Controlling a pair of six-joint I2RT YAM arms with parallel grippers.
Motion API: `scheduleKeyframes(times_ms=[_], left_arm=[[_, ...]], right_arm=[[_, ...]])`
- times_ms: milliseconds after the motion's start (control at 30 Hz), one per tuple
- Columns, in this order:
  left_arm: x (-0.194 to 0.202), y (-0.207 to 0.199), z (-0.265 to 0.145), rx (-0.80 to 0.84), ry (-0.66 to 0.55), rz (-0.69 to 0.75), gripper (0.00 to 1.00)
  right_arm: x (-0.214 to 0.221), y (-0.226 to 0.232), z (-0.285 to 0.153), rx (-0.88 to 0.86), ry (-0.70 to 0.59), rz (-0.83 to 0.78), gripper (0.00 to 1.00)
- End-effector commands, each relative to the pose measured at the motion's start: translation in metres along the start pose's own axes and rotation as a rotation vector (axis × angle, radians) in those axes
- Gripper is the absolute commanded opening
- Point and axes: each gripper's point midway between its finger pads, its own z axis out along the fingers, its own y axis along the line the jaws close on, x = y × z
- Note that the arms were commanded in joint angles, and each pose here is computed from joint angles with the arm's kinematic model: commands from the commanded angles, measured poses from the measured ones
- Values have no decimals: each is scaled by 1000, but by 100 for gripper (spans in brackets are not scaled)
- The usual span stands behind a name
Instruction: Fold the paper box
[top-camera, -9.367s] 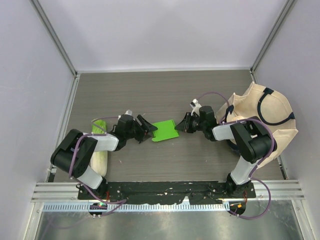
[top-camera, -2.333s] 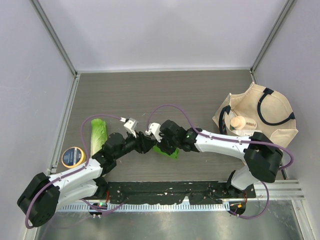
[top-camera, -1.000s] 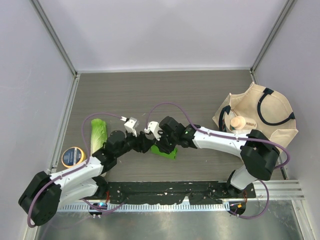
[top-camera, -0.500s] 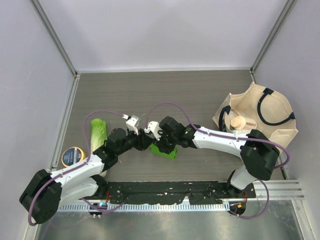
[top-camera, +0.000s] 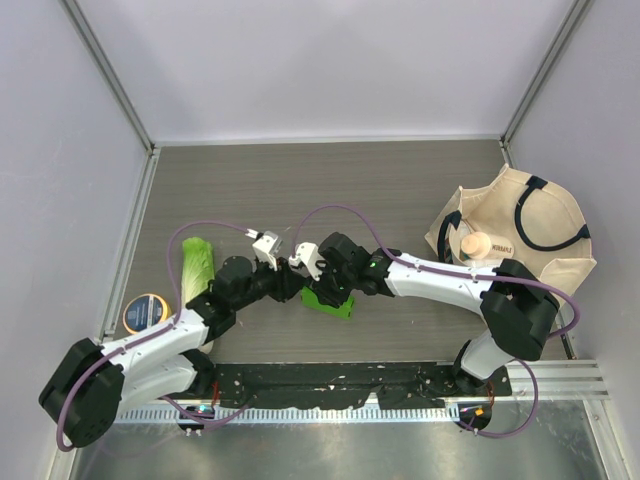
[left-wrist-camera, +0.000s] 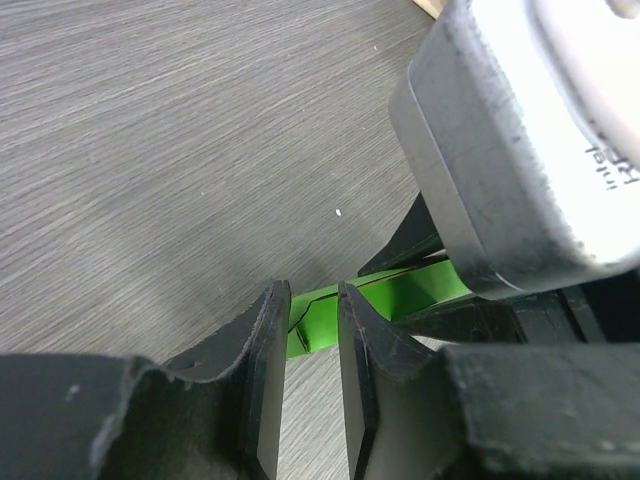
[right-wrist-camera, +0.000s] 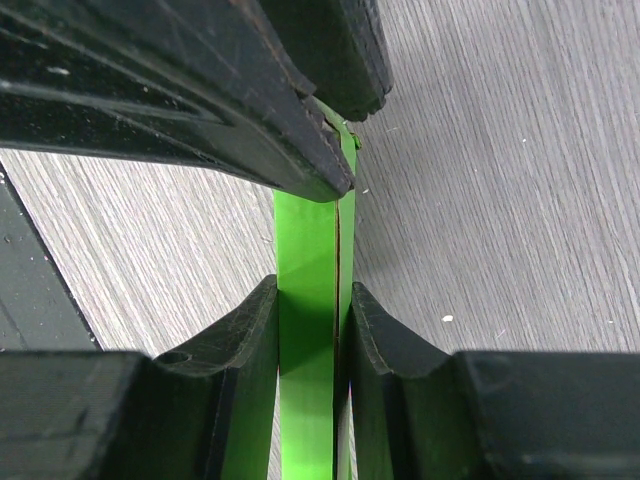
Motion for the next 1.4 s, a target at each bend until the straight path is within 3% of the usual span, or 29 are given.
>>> scheduleKeyframes(times_ms=[0, 233, 367, 500, 600, 800, 867, 900, 967, 1200, 1367], left_arm=[[-16, -7, -1, 16, -33, 5, 30], [-16, -7, -3, 14, -29, 12, 27], [-12, -6, -2, 9, -21, -2, 33], [-10, -5, -2, 12, -18, -1, 33], [-9, -5, -1, 14, -16, 0, 25], [-11, -7, 2, 20, -18, -5, 22], [-10, -7, 0, 19, -17, -5, 26], [-10, -6, 0, 14, -19, -5, 34], [-10, -6, -2, 11, -22, -3, 36], [-8, -2, -3, -7, -23, -6, 24], [-8, -3, 0, -4, -10, -7, 24]], right_arm=[[-11, -1, -1, -6, -26, -10, 13], [-12, 0, 0, -9, -33, -9, 13], [-11, 0, 1, -14, -27, -8, 13], [-10, 0, 1, -14, -27, -8, 12], [-10, 0, 1, -11, -27, -7, 13], [-10, 1, 2, -15, -24, -7, 13], [-10, -1, 2, -11, -26, -5, 12], [-10, 0, 2, -14, -26, -6, 12], [-10, 1, 2, -16, -25, -7, 12], [-11, 1, 2, -17, -28, -7, 12], [-11, 1, 3, -21, -29, -5, 12]])
